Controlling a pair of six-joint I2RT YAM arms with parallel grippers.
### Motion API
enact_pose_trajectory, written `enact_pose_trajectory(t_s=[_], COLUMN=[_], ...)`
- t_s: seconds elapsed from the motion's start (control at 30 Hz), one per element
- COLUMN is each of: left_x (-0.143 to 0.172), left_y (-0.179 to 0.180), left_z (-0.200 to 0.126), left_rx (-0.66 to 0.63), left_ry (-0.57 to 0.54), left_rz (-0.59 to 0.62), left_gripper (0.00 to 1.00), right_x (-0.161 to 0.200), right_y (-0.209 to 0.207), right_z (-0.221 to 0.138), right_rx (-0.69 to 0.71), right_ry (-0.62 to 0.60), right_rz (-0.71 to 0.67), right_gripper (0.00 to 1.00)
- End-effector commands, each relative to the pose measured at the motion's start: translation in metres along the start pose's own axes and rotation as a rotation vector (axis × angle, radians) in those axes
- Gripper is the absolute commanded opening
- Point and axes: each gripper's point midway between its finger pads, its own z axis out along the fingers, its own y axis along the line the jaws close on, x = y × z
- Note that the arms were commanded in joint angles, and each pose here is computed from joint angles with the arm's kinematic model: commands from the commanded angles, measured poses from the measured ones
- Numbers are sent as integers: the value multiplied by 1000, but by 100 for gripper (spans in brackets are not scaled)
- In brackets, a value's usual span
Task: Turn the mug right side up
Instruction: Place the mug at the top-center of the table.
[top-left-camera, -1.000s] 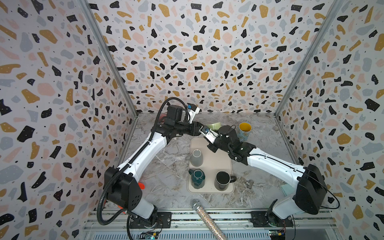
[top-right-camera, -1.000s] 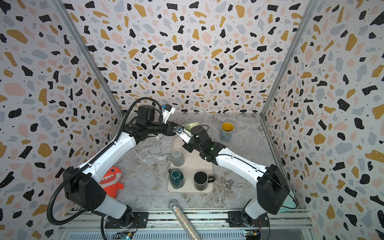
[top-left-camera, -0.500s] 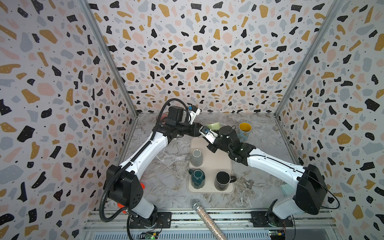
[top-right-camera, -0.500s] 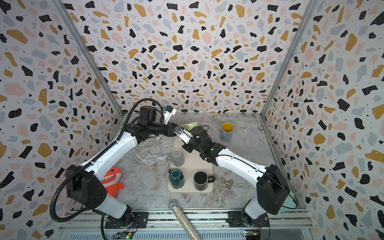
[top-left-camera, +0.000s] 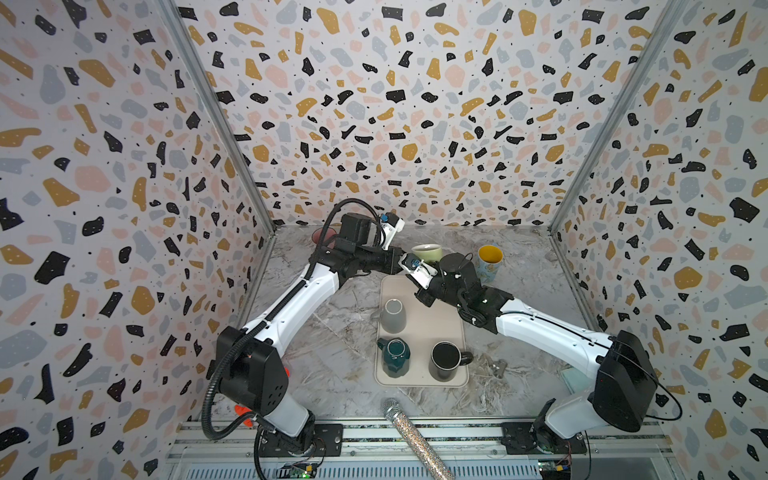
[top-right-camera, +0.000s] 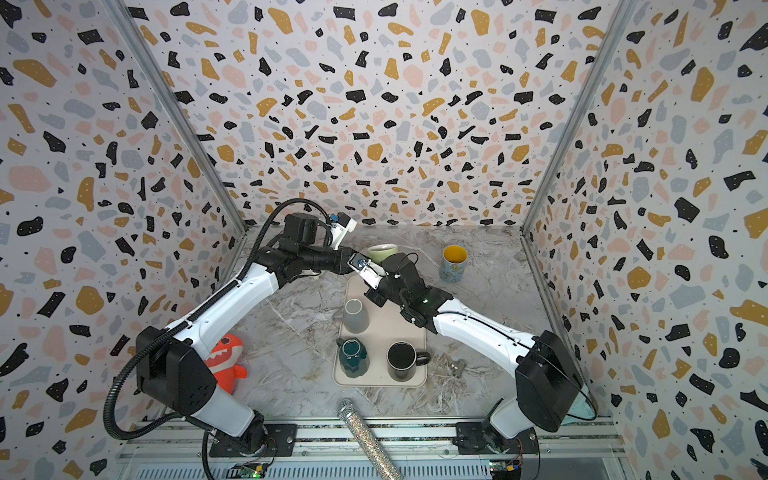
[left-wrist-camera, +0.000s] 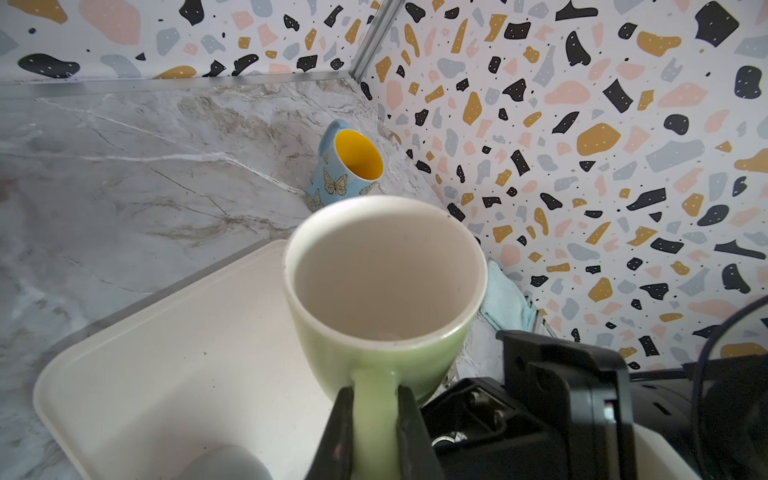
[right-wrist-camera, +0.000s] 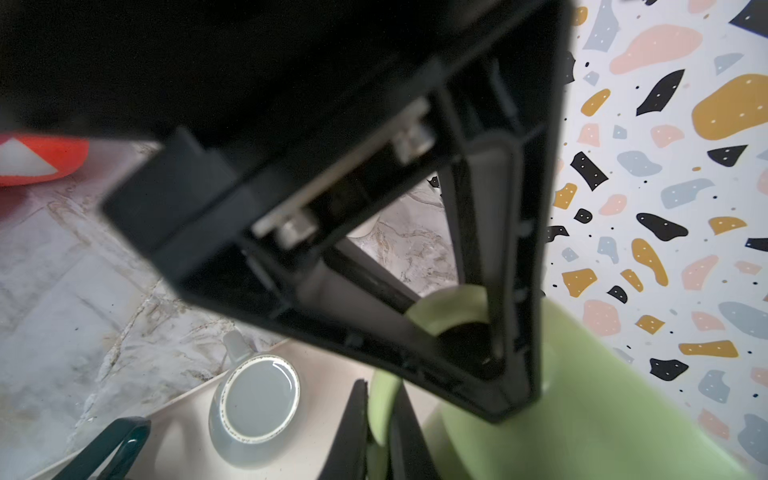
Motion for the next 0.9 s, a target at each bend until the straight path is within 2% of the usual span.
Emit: enact_pose_trajectory(t_s=[0.0,0.2,0.23,0.33,0.47,0.6,0.8,0.87], left_x=[3,-5,-8,-16,-29,-45,-70,-75], left_y=[4,2,0,-1,-1,7,56,82], left_z=[2,-2,-4,-5,-5,-4,4,3], left_rx=[0,-7,-9,-9,-17,-59,-284,-410], left_ry=[-1,-46,-60,-91,-131,-176,-250,-280], left_rz=[12,18,21,24,27,38,55,58], left_gripper=[0,0,0,0,0,0,0,0], right_x=[-56,-54,-54,-55,-55,-54,-50,-50], right_y=[-24,-32,-34,-38,-41,-41,-43,-44], right_z=[-29,-32,-33,-40,-48,-57,-80,-88], right_rx=[80,102,105,116,123,125,149,159], right_ry=[-176,-184,-186,-205,-212,-211,-220,-233], right_rz=[-14,17,22,34,47,62,110,121], right_gripper=[0,0,8,23,36,41,42,42])
